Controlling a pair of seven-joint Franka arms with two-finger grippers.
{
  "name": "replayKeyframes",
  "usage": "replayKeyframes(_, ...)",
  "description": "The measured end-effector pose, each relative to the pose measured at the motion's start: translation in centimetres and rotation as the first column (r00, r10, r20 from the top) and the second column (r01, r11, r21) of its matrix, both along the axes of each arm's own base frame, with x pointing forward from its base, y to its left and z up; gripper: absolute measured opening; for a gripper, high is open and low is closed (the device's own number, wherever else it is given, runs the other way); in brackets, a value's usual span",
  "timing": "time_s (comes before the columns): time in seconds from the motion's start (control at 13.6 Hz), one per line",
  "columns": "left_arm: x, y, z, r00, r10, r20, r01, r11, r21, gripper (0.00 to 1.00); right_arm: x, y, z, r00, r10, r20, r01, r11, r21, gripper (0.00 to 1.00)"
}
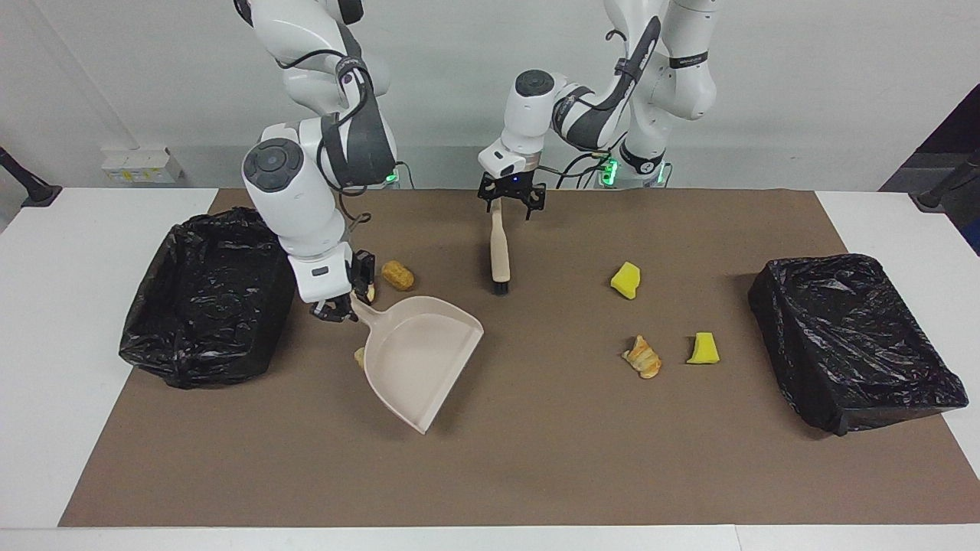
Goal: Sweep and dump trash in bin
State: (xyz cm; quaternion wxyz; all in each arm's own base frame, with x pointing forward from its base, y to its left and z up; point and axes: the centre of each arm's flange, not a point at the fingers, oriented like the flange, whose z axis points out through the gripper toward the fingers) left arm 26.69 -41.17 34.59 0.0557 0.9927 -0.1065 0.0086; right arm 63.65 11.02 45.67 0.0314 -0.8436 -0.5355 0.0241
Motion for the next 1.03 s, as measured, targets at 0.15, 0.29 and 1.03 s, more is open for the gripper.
replayKeyframes(0.15, -0.7, -0.5, -0.2, 1.0, 0.027, -0.007, -0.027, 1.0, 0.002, 0.89, -0.1, 0.2, -0.1, 0.998, 0.067, -0.002, -0.067, 0.998, -0.012, 0.33)
replayKeyframes(0.29, -0.6, -0.6, -0.1, 0.999, 0.036, -0.006, -0.036, 0.999, -0.001, 0.62, -0.1, 0.9, -0.2, 0.995, 0.103, 0.018, -0.103, 0.995, -0.018, 0.33)
replayKeyframes(1.03, 6.0, 1.4, 7.9, 0.978, 0.198, -0.067, -0.193, 0.978, 0.077, 0.26, -0.7, 4.2, 0.0, 0.987, 0.15, 0.051, -0.149, 0.989, -0.016, 0.33)
